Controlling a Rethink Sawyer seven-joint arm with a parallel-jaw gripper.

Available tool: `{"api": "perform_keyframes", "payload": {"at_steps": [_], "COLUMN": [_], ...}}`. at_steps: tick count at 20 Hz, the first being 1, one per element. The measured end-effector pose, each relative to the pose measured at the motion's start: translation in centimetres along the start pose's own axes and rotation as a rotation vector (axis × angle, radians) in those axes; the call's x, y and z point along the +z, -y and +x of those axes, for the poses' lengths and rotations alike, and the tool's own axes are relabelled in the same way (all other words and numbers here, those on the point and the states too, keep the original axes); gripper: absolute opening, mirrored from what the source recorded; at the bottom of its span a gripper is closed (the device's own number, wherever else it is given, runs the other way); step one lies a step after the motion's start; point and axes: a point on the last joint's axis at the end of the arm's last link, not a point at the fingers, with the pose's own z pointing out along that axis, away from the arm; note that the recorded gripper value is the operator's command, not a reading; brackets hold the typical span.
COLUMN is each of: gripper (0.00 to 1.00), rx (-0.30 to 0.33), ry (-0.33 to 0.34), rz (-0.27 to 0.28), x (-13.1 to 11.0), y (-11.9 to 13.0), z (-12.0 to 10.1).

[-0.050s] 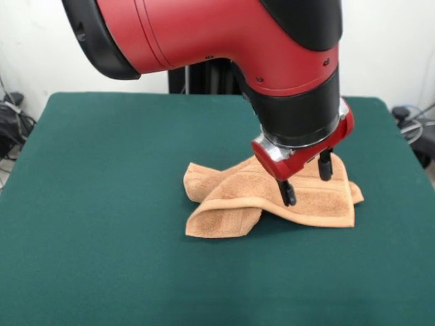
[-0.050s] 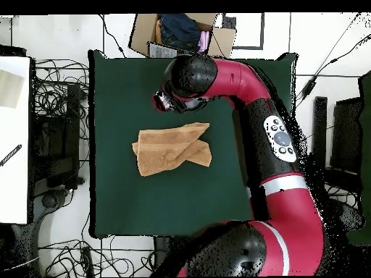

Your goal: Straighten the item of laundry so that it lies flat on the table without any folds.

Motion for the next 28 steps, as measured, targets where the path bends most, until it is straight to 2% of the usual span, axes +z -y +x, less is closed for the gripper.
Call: {"api": "perform_keyframes", "payload": {"at_steps": [5, 12, 28], "gripper": [1.0, 1.0, 1.0], "rx": [-0.031, -0.117, -0.14], "ry": [0.001, -0.011, -0.027], "rz": [-0.001, -0.012, -0.027], "x": [0.1, 0.47, 0.75], "y": [0.53, 0.72, 0.61], "z": [-0.14, 0.0, 0.25]}}
